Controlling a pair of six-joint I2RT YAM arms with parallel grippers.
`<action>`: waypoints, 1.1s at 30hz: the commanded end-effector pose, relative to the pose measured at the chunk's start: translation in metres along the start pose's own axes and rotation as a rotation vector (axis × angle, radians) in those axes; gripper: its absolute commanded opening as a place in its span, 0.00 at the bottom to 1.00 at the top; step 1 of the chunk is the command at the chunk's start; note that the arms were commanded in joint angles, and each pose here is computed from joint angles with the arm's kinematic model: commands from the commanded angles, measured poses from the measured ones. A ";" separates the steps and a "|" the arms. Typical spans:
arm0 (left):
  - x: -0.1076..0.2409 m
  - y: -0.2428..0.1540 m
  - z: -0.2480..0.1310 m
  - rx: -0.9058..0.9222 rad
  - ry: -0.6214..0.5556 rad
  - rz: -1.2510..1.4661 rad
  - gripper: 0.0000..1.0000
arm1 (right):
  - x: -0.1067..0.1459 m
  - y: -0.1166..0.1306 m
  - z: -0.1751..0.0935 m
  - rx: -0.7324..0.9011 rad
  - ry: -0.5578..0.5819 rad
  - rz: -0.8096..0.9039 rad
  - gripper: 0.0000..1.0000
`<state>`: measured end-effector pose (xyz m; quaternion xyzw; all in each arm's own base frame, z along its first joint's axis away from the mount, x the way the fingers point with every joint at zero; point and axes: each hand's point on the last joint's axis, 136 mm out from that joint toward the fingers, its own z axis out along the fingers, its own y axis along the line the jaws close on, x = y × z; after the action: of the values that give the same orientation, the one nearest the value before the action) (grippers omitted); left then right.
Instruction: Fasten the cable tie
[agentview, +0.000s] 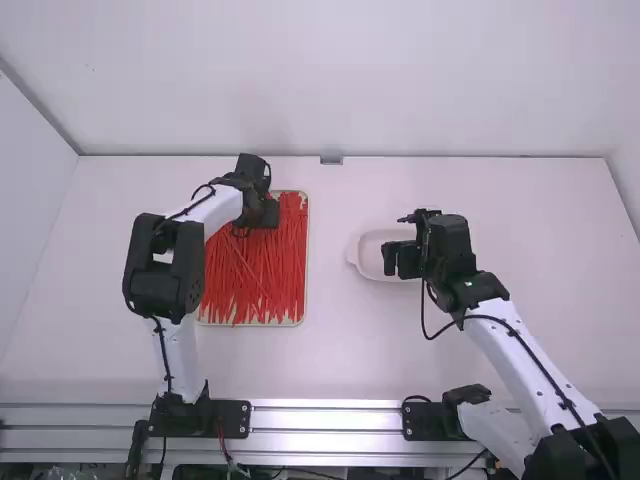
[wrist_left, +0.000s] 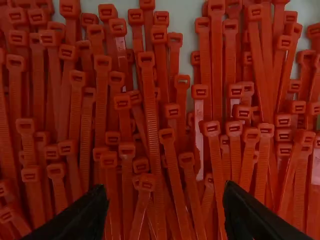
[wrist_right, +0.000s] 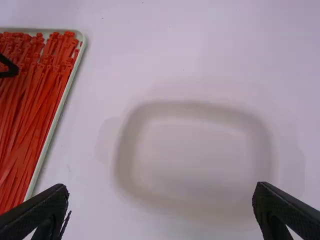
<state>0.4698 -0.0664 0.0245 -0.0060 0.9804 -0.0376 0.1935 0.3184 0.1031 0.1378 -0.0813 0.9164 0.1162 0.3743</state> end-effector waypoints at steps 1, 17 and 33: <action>0.009 0.005 0.008 -0.016 0.020 -0.006 0.58 | -0.014 0.001 -0.004 0.001 -0.027 0.000 0.98; 0.008 0.009 0.012 -0.019 0.001 -0.013 0.50 | -0.014 0.001 -0.004 0.001 -0.027 0.000 0.98; 0.006 0.014 0.015 -0.017 -0.021 -0.019 0.47 | -0.014 0.001 -0.004 0.001 -0.028 0.000 0.98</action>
<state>0.4733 -0.0623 0.0154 -0.0101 0.9764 -0.0362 0.2126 0.3180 0.1030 0.1373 -0.0818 0.9169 0.1157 0.3732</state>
